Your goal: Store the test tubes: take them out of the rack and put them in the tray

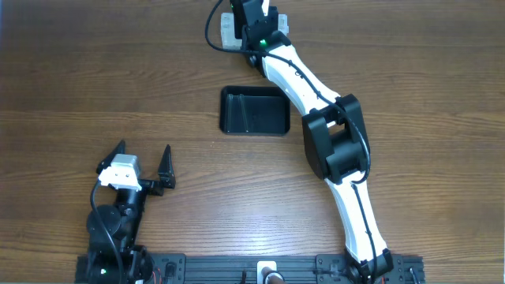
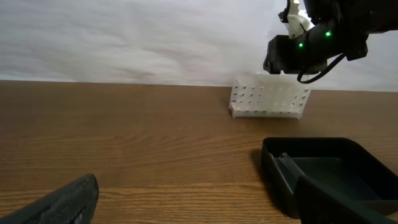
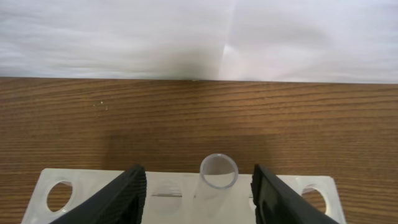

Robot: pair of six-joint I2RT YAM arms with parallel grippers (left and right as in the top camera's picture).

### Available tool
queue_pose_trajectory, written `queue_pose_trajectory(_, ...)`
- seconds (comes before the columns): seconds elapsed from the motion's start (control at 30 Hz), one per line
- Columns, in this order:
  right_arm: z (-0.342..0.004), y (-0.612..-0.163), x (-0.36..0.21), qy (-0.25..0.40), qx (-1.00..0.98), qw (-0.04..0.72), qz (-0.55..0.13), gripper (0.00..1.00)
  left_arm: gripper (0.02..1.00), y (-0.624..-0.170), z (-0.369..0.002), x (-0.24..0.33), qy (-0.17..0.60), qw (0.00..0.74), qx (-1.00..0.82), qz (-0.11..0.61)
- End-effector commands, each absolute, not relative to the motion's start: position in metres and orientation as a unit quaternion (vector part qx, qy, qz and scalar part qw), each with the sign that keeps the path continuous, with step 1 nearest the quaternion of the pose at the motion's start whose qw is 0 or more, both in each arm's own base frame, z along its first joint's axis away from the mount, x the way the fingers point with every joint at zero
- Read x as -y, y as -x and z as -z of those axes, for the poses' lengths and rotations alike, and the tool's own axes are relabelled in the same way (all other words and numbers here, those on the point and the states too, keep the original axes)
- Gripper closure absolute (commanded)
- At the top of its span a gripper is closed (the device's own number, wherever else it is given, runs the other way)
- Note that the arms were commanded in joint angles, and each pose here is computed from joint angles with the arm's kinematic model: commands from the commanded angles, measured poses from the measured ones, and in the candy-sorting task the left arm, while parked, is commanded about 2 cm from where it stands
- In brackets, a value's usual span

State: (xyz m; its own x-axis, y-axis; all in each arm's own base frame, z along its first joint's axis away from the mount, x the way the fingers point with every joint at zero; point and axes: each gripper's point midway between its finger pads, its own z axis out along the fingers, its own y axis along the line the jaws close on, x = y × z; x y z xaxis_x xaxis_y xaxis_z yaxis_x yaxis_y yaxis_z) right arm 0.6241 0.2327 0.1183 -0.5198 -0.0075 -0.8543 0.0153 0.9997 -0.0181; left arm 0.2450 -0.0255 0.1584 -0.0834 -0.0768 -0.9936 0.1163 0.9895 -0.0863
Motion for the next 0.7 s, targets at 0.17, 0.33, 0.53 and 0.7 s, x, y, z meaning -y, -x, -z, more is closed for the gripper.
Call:
queue_pose_trajectory(0.17, -0.1246, -0.6342, -0.2217, -0.016, -0.865, 0.502, 0.018, 0.522, 0.018, -0.2447, -0.1572, 0.0262, -0.021, 0.677, -0.732, 0.069)
queue_pose_trajectory(0.33, -0.1219, -0.6357, -0.2224, -0.017, -0.864, 0.504, 0.018, 0.610, 0.018, -0.2447, -0.1572, 0.0262, -0.021, 0.677, -0.732, 0.069)
queue_pose_trajectory(0.53, -0.1189, -0.6359, -0.2225, -0.016, -0.864, 0.502, 0.018, 0.730, 0.018, -0.2447, -0.1572, 0.0262, -0.021, 0.677, -0.732, 0.069)
queue_pose_trajectory(0.7, -0.1196, -0.6363, -0.2227, -0.017, -0.864, 0.504, 0.018, 0.781, 0.018, -0.2447, -0.1572, 0.0262, -0.021, 0.677, -0.732, 0.069)
